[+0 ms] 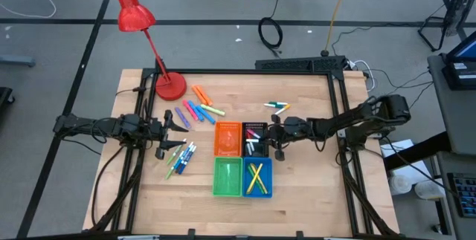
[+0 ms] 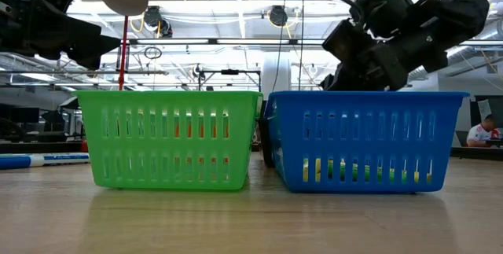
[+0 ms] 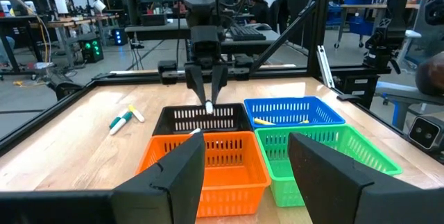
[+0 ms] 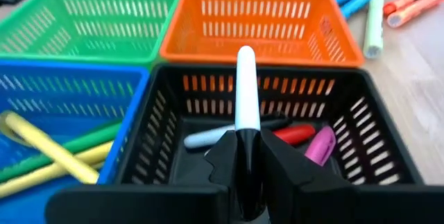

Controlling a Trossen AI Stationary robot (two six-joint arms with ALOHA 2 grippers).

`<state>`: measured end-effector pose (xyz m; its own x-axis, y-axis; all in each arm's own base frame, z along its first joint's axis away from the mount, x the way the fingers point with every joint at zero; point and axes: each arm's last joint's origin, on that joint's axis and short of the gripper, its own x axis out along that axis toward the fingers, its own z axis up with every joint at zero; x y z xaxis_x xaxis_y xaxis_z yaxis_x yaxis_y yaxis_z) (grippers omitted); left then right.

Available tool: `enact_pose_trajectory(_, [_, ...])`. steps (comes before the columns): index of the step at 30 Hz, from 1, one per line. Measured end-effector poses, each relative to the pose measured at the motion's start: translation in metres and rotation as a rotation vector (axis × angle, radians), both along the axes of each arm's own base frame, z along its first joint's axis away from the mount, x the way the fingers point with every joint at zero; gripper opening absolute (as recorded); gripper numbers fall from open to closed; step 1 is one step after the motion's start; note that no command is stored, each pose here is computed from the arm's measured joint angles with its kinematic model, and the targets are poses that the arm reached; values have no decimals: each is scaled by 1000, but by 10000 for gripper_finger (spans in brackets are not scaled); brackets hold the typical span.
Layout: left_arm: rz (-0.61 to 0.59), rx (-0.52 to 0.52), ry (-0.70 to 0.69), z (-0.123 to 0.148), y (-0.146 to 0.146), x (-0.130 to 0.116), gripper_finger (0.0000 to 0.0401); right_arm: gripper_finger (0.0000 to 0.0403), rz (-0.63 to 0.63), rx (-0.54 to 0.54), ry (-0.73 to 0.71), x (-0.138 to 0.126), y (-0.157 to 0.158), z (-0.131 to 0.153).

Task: Pick & Place Markers
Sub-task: Put the black highlighter pen into the black basket

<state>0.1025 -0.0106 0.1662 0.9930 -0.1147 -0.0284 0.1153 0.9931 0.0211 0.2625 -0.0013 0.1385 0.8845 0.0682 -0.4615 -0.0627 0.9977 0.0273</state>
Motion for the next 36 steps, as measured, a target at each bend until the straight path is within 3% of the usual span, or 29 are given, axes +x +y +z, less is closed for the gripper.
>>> enact_pose_trajectory(36, [0, 0, -1, 0, 0, 0, 212, 41, -5, -4, 10, 0, -2, -1])
